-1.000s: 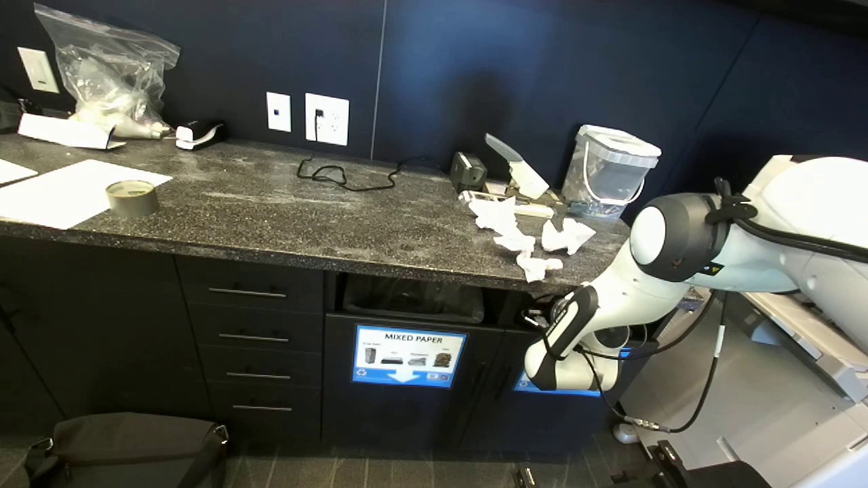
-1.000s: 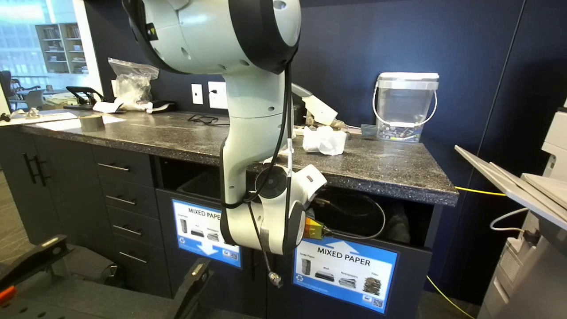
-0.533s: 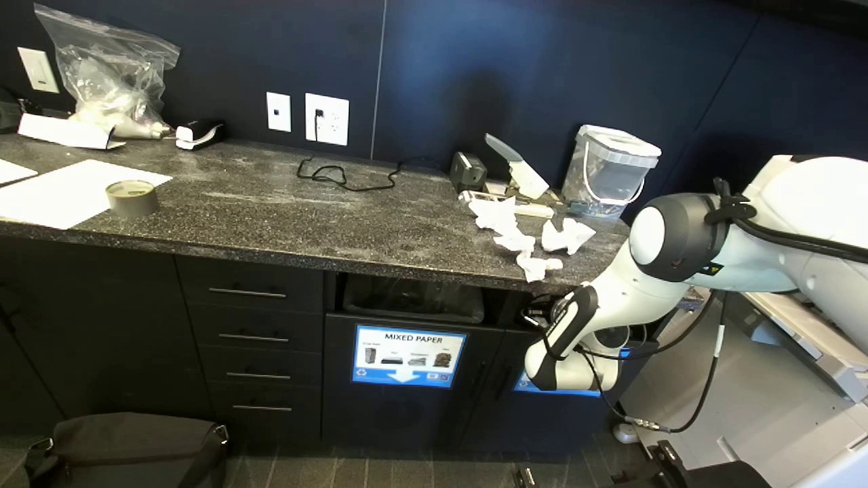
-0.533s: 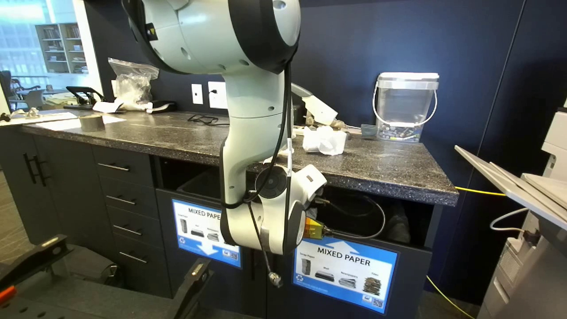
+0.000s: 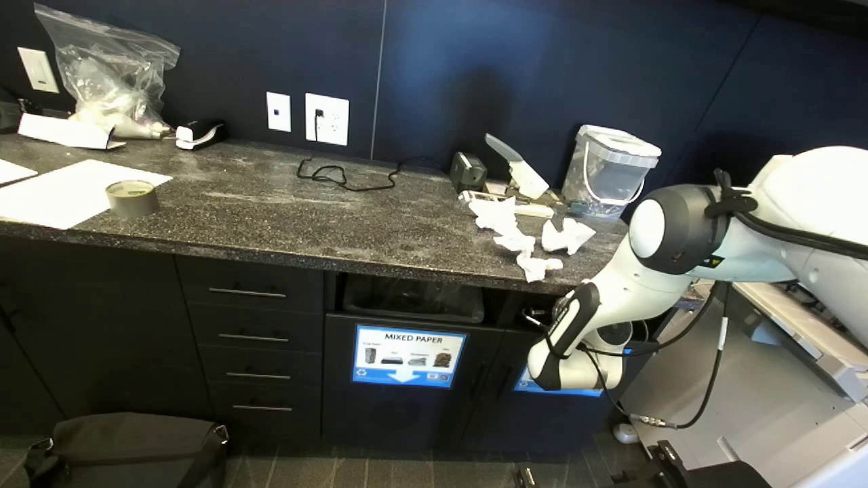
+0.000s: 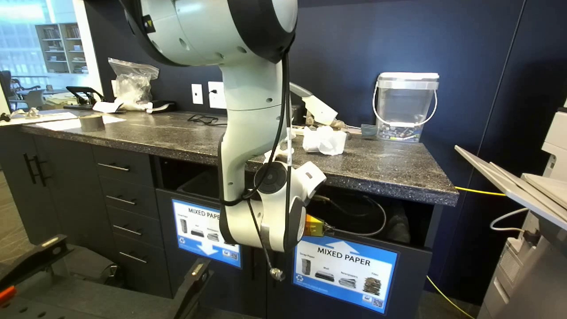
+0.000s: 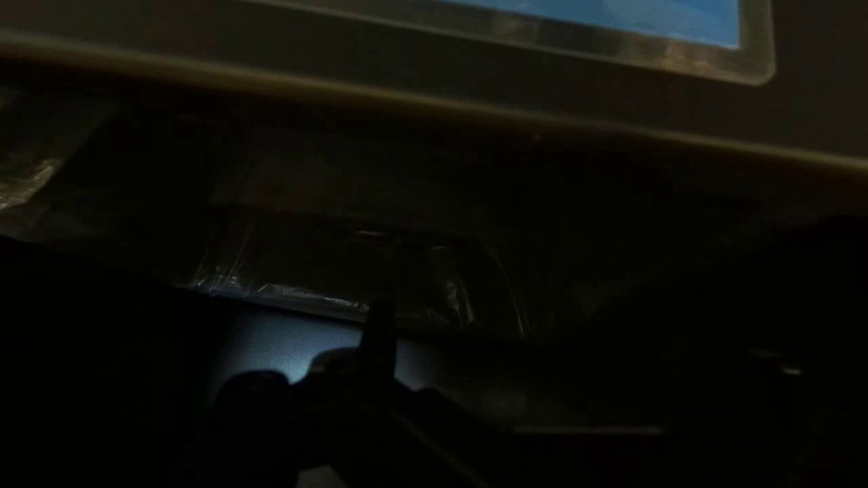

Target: Remove all the paper trash from the base top and put them in the mixed paper bin on the right

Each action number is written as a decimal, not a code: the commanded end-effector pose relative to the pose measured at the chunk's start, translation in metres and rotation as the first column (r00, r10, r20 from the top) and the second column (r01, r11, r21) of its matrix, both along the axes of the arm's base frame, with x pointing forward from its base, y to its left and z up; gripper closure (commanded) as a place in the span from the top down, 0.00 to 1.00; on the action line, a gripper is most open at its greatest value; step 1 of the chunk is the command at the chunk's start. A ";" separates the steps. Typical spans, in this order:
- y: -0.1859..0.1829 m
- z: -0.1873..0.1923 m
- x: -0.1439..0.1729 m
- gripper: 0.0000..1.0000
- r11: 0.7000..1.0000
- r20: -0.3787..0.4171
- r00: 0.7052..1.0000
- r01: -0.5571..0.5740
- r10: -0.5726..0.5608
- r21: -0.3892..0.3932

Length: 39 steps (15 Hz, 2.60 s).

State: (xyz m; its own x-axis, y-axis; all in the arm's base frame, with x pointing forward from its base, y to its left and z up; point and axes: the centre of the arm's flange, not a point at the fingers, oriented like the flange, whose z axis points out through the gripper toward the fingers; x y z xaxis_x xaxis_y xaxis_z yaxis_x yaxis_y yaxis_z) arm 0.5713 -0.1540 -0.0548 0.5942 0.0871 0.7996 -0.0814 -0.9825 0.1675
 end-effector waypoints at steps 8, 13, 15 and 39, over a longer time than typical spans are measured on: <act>0.001 0.078 -0.056 1.00 0.999 -0.179 0.983 -0.031 0.026 -0.027; 0.007 0.124 -0.070 1.00 0.995 -0.357 0.930 -0.097 0.088 -0.007; 0.014 0.146 -0.067 1.00 0.989 -0.437 0.889 -0.146 0.134 0.007; 0.094 0.322 0.023 1.00 0.805 -0.431 0.701 -0.582 0.568 0.114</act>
